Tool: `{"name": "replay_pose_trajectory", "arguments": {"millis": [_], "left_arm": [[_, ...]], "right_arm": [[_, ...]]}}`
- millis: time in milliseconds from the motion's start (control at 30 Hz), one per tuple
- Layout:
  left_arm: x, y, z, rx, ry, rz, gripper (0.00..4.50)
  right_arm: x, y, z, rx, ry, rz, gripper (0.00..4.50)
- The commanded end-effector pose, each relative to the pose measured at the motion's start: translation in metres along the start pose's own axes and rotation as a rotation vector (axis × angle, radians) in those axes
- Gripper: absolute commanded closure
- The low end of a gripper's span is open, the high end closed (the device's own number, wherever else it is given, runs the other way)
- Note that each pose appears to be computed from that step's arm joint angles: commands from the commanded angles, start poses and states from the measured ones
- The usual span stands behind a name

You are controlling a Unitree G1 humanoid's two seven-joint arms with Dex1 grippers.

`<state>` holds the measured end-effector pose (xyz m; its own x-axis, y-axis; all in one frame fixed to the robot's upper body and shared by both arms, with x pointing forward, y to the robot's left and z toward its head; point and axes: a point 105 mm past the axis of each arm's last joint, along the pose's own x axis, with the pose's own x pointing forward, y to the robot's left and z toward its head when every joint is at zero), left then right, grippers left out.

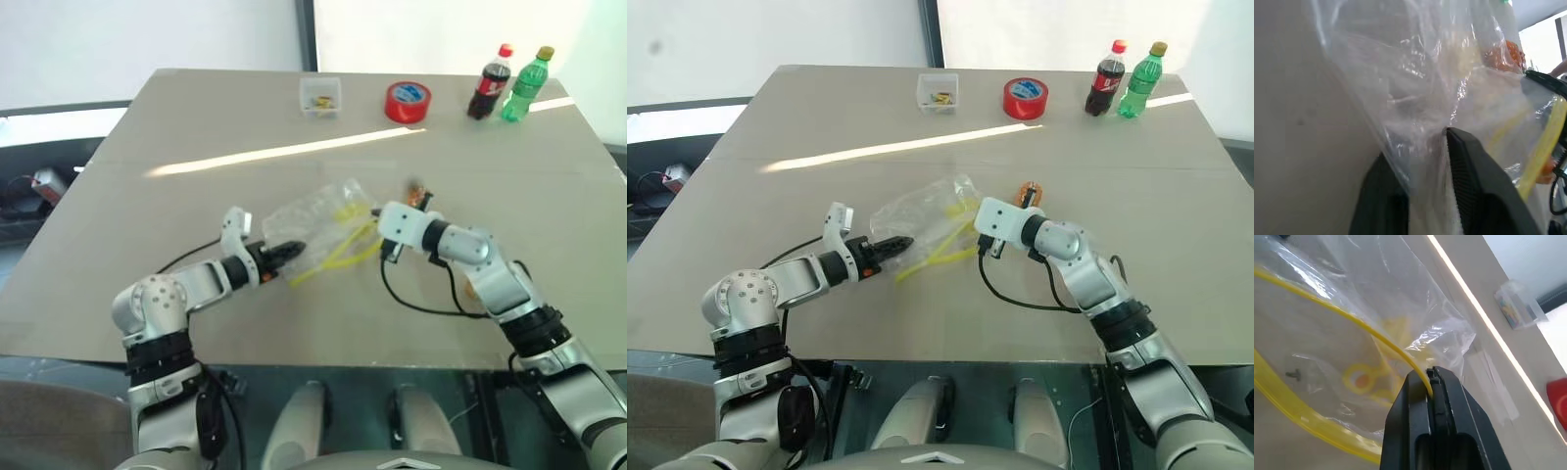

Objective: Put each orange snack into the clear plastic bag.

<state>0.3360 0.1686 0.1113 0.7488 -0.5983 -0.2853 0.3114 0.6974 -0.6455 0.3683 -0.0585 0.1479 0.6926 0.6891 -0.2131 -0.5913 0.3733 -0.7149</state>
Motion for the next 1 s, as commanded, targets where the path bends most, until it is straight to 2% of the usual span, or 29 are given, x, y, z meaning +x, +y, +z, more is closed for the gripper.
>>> {"name": "replay_pose_trajectory", "arguments": {"millis": [33,133,233,300,367,433,533,600,733,1000], "left_arm": [[0.001,-0.006,0.019,0.203,-0.069,0.029,1.34],[0.002,-0.010,0.039,0.407,-0.163,0.083,1.34],[0.000,-0.015,0.054,0.711,-0.229,0.155,1.34],[-0.002,-0.033,0.063,1.002,-0.273,0.160,1.34],[-0.003,-0.066,0.069,1.181,-0.342,0.102,1.34],[-0.004,-0.081,0.072,1.230,-0.386,0.076,1.34],[-0.008,-0.102,0.071,1.495,-0.415,0.059,1.34],[-0.006,-0.104,0.056,1.631,-0.349,0.021,1.34],[-0.004,-0.092,0.031,1.729,-0.227,-0.029,1.34],[-0.005,-0.068,0.023,1.780,-0.138,0.024,1.34]], "right_arm": [[-0.001,-0.023,0.022,-0.011,-0.049,-0.059,4.50],[0.002,-0.031,0.023,0.004,-0.034,-0.075,4.50],[0.005,-0.038,0.020,0.035,0.011,-0.091,4.50],[0.009,-0.043,0.021,0.039,0.030,-0.100,4.50],[0.014,-0.047,0.023,0.027,0.040,-0.103,4.50],[0.016,-0.049,0.024,0.026,0.043,-0.105,4.50],[0.020,-0.049,0.025,0.027,0.045,-0.099,4.50],[0.022,-0.049,0.025,0.025,0.048,-0.091,4.50],[0.023,-0.048,0.024,0.018,0.051,-0.082,4.50],[0.022,-0.049,0.022,0.015,0.057,-0.079,4.50]]}}
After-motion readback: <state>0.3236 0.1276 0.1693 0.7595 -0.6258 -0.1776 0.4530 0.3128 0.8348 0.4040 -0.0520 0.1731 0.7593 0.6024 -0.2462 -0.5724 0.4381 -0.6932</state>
